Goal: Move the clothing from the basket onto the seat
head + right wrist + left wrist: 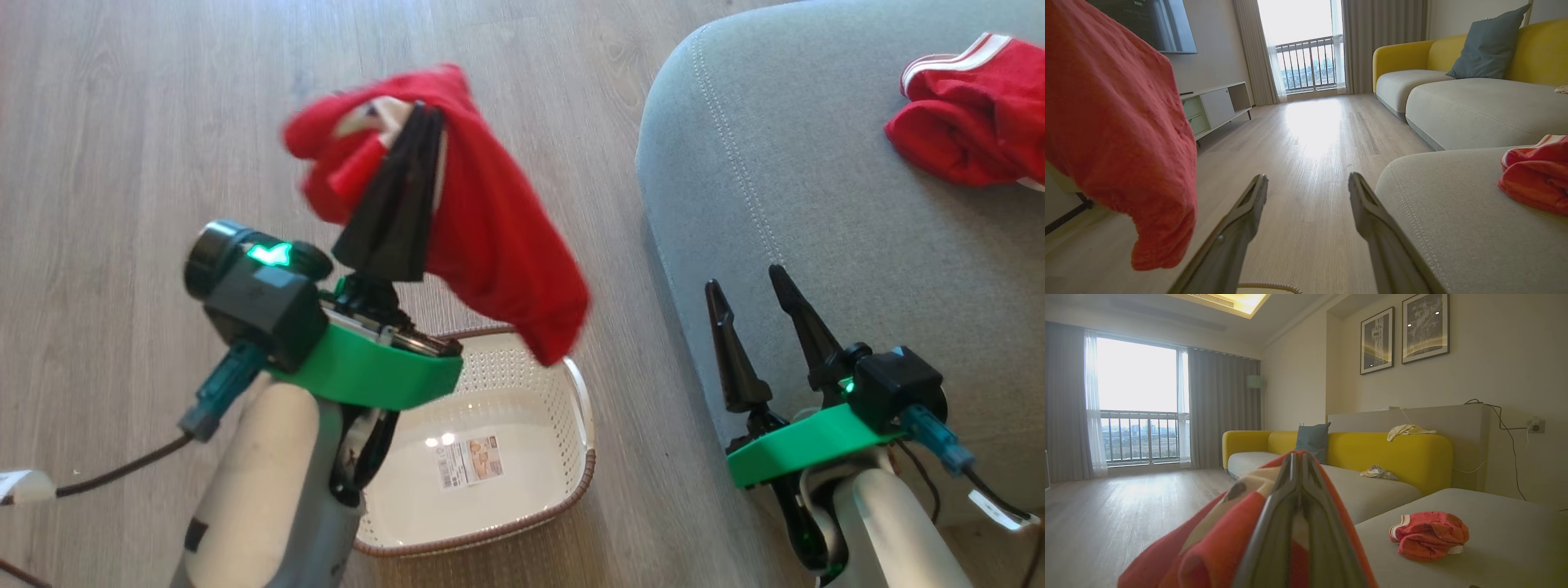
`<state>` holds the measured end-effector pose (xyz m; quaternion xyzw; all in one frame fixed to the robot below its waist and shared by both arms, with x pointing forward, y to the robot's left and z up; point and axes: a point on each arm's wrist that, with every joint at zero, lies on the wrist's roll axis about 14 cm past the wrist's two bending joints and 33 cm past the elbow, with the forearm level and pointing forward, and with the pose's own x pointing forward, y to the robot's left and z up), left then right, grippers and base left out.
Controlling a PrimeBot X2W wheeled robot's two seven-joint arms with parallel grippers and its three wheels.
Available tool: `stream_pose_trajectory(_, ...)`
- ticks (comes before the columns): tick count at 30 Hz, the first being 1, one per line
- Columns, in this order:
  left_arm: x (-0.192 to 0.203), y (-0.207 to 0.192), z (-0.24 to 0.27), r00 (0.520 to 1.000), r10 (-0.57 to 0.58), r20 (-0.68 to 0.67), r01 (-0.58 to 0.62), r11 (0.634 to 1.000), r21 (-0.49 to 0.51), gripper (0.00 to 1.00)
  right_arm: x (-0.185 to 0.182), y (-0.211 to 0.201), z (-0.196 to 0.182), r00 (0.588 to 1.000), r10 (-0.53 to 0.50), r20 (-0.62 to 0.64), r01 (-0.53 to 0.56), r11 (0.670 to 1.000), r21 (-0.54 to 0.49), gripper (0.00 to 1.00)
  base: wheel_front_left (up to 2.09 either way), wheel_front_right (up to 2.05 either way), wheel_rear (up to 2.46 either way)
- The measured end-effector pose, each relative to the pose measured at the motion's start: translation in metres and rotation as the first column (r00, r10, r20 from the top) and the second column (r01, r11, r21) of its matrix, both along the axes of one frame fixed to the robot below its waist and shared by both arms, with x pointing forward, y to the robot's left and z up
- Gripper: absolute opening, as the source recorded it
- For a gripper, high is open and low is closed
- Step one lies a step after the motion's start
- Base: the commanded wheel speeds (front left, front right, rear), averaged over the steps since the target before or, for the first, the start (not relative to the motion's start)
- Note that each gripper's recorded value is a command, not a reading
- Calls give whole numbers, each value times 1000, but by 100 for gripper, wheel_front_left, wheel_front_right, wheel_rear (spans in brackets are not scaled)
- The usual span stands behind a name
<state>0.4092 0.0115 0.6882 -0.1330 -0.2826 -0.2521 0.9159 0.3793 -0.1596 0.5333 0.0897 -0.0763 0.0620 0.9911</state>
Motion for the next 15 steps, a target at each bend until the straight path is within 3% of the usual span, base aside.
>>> stream_pose_trajectory(6, -3, -10, -6, 999, -48, -26, 48, 999, -3, 0, -1, 8, 6, 999, 26, 19, -26, 1000, 11, 100, 0, 0, 0)
stream_pose_trajectory(15, 0, -15, -19, 996, -58, -66, 59, 998, 9, 0, -10, 34, 14, 989, 143, 37, -144, 989, 31, 100, 0, 0, 0)
